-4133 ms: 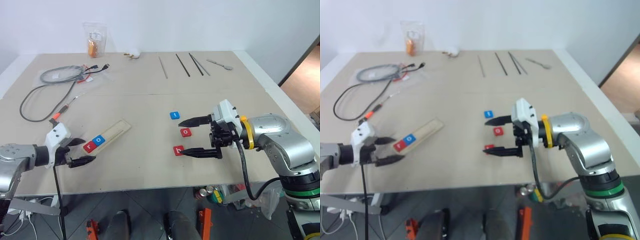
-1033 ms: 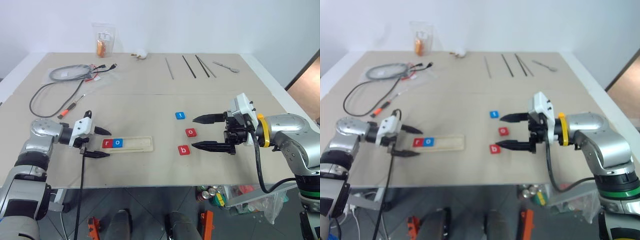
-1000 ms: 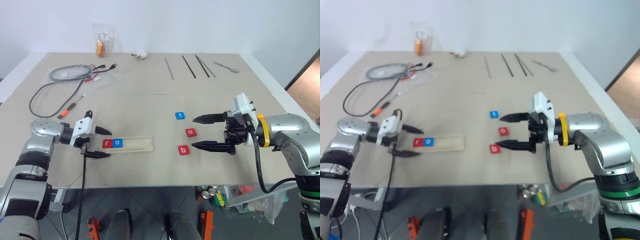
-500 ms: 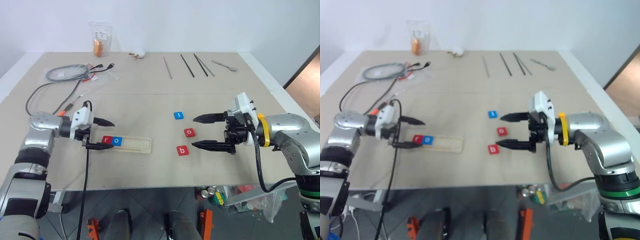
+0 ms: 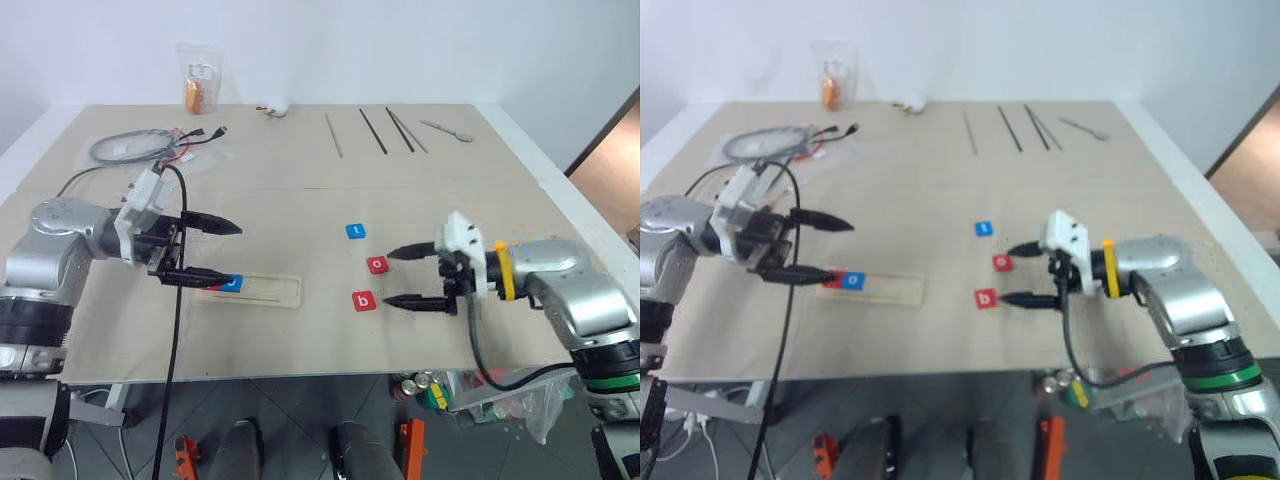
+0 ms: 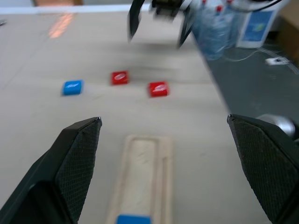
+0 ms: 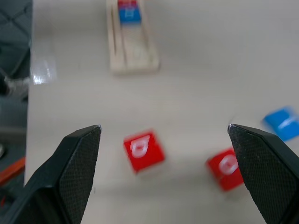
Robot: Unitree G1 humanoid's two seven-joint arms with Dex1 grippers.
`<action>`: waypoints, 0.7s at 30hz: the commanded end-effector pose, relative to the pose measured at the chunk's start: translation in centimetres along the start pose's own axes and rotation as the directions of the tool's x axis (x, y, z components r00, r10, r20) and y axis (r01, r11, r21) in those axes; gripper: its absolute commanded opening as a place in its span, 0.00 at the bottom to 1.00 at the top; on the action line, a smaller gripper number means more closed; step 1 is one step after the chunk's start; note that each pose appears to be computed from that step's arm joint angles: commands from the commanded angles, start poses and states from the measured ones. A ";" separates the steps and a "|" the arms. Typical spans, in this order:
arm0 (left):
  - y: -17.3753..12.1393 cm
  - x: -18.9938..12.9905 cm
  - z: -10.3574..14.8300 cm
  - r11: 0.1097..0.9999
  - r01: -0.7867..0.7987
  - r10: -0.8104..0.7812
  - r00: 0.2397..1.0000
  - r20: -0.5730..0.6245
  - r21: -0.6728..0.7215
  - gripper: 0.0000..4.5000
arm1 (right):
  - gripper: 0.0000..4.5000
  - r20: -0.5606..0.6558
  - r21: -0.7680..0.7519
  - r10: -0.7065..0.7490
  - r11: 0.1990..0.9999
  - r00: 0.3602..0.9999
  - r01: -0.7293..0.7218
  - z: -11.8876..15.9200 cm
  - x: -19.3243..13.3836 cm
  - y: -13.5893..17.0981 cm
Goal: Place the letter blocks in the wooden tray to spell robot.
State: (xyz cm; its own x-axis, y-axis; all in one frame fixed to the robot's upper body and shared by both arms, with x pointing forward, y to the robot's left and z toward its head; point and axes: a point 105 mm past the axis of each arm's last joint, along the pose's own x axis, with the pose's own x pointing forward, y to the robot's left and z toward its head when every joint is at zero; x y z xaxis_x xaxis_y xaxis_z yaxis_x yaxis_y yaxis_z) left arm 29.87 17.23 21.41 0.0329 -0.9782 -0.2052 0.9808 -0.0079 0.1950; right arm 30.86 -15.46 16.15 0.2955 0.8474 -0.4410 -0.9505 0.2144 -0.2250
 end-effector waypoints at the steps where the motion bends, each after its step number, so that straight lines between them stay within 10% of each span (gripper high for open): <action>1: -1.8 0.1 0.2 0.997 0.031 -0.032 0.999 0.013 0.075 0.99 | 1.00 0.001 -0.038 -0.010 0.999 1.000 0.010 0.2 0.5 -0.9; 21: -4.2 -0.3 -1.6 0.986 -0.160 0.155 0.983 0.100 0.040 0.99 | 1.00 -0.009 -0.011 0.085 0.996 0.996 -0.085 -2.1 3.9 -0.1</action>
State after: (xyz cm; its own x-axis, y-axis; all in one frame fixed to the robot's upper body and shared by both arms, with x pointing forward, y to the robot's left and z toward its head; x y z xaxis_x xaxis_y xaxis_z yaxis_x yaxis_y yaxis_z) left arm 26.49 17.67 17.99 0.1625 -0.9837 -0.0773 0.9666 0.1430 0.2125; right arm 32.25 -13.33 12.00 0.2193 0.8517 -0.4760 -0.9729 0.1540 -0.1727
